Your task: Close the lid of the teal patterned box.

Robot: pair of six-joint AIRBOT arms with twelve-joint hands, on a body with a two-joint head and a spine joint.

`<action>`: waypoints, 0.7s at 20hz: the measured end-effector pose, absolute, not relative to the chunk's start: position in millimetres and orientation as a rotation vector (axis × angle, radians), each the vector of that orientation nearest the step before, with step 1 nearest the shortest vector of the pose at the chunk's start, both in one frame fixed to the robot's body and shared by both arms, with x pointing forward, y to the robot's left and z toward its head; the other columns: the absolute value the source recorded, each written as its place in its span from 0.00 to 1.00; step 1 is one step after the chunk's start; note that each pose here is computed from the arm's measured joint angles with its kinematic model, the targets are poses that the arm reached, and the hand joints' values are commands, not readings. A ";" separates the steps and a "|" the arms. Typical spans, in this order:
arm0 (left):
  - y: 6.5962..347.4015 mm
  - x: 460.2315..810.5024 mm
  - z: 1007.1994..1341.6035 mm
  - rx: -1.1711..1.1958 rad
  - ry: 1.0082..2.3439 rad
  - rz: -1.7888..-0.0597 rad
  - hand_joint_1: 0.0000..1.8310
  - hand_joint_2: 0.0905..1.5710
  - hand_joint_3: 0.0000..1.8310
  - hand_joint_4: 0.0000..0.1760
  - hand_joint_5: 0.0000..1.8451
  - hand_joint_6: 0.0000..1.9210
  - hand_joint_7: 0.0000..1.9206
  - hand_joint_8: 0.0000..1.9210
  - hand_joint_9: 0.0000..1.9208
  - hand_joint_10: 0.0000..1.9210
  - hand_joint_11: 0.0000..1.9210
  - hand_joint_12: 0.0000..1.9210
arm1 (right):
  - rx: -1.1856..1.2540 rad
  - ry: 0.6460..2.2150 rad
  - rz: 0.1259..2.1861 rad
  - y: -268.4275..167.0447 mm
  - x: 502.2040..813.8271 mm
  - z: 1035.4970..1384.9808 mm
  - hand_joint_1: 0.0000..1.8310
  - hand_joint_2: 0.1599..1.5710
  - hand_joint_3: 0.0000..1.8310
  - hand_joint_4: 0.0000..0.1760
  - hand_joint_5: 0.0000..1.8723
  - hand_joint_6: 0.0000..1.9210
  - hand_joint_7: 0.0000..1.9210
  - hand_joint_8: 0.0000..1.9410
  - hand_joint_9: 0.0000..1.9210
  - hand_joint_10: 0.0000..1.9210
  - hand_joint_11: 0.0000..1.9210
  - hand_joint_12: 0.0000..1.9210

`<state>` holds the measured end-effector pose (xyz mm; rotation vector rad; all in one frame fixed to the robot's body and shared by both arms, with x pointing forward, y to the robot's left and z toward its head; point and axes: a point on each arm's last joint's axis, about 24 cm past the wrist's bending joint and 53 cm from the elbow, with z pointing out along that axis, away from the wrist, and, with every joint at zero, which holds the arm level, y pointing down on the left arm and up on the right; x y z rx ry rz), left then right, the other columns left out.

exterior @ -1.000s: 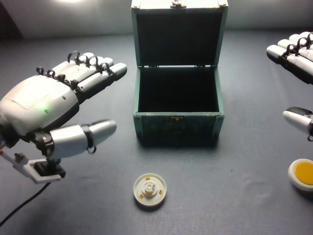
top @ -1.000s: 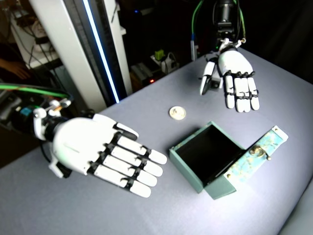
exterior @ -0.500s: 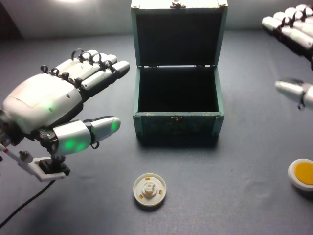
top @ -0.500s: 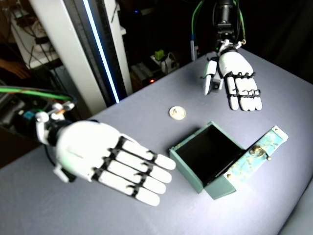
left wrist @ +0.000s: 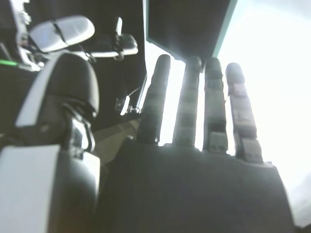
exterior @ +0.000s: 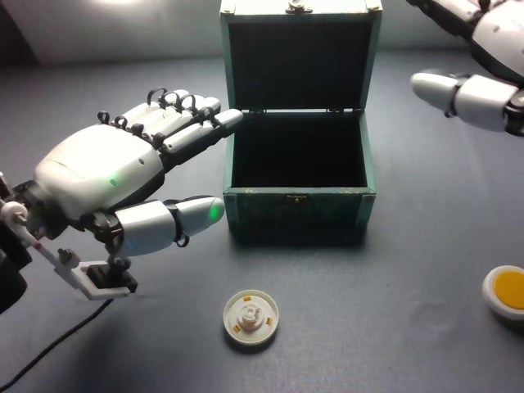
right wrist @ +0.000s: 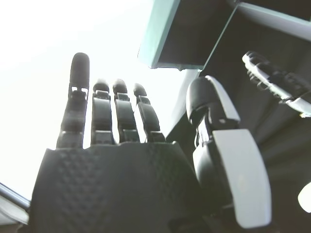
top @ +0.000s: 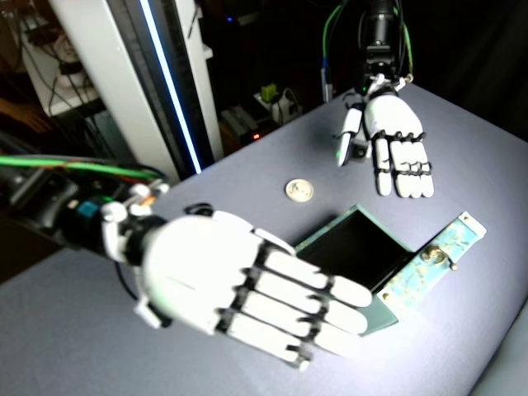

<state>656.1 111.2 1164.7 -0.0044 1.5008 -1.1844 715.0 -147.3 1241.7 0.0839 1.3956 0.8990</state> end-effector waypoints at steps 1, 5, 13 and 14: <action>109.5 657.1 1163.2 0.003 1.508 -1.181 0.05 0.89 0.00 0.43 0.00 0.00 0.00 0.00 0.00 0.00 0.00 0.00 | 0.083 1.391 0.901 -145.2 718.6 1245.3 0.11 0.86 0.00 0.00 0.00 0.00 0.00 0.00 0.00 0.09 0.00 0.87; 103.8 659.6 1158.9 0.003 1.521 -1.188 0.08 0.90 0.00 0.32 0.00 0.00 0.00 0.00 0.00 0.00 0.00 0.00 | 0.095 1.388 0.914 -133.4 737.9 1255.8 0.13 0.86 0.00 0.00 0.00 0.00 0.00 0.00 0.00 0.00 0.00 0.77; 85.6 664.0 1153.2 0.017 1.536 -1.219 0.15 0.88 0.00 0.04 0.04 0.01 0.00 0.00 0.00 0.00 0.00 0.00 | 0.083 1.467 0.926 -100.4 761.0 1242.5 0.16 0.83 0.00 0.00 0.00 0.00 0.02 0.01 0.08 0.04 0.00 0.78; 83.6 664.7 1153.9 0.017 1.534 -1.225 0.15 0.88 0.00 0.02 0.05 0.01 0.00 0.00 0.00 0.00 0.00 0.00 | 0.074 1.475 0.924 -98.1 760.6 1240.4 0.13 0.83 0.00 0.00 0.00 0.00 0.08 0.01 0.13 0.14 0.00 0.87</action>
